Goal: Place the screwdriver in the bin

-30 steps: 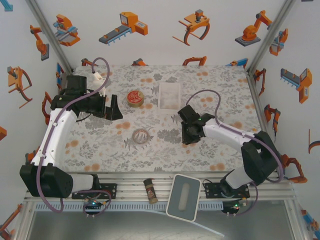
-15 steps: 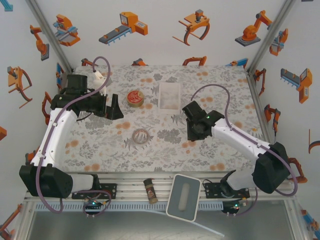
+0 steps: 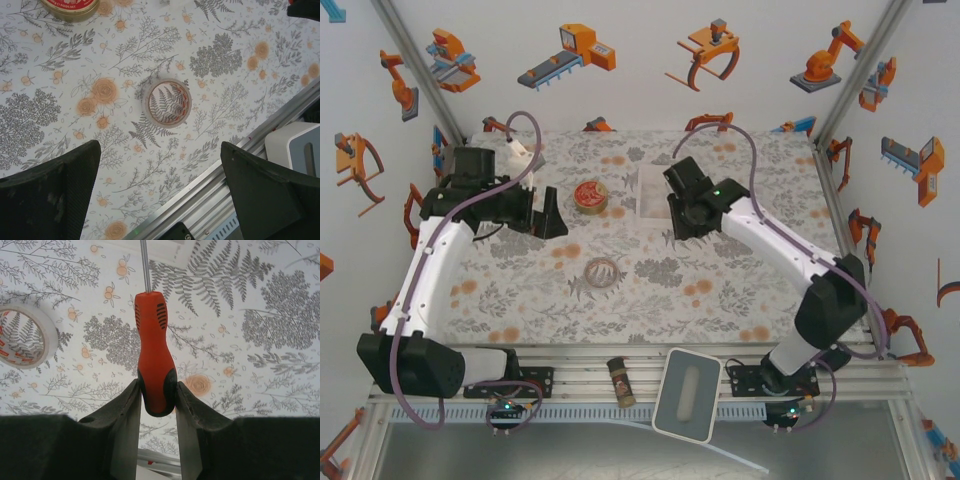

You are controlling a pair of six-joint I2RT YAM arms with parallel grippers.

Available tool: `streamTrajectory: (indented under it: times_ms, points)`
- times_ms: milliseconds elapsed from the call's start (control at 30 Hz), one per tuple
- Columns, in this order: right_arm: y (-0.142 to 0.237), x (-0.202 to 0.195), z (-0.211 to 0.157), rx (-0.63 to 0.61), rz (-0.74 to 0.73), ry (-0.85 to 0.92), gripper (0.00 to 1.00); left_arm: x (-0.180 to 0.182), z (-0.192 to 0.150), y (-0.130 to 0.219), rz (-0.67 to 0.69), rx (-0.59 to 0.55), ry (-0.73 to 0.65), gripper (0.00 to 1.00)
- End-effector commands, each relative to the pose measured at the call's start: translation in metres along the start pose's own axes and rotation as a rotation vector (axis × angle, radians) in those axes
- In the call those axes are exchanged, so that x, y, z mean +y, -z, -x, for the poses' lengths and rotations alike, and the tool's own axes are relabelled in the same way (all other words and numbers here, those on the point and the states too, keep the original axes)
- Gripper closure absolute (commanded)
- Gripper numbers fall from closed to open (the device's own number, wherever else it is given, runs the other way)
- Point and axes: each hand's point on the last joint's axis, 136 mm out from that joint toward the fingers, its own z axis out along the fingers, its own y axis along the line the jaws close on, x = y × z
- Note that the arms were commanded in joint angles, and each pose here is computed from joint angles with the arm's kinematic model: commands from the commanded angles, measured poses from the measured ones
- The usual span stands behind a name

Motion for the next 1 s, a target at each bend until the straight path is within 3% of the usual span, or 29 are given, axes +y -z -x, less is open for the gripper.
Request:
streamTrajectory:
  times_ms: [0, 333, 967]
  points:
    - [-0.013, 0.011, 0.014, 0.013, 0.021, 0.068, 0.81, -0.009, 0.005, 0.016, 0.01, -0.029, -0.025, 0.03]
    - [-0.059, 0.014, 0.043, 0.097, 0.039, 0.094, 0.81, -0.012, 0.007, 0.023, 0.018, -0.044, -0.037, 0.03]
    - [-0.103, 0.002, 0.061, 0.162, -0.016, 0.147, 0.8, -0.01, 0.012, 0.019, 0.014, -0.035, -0.03, 0.03]
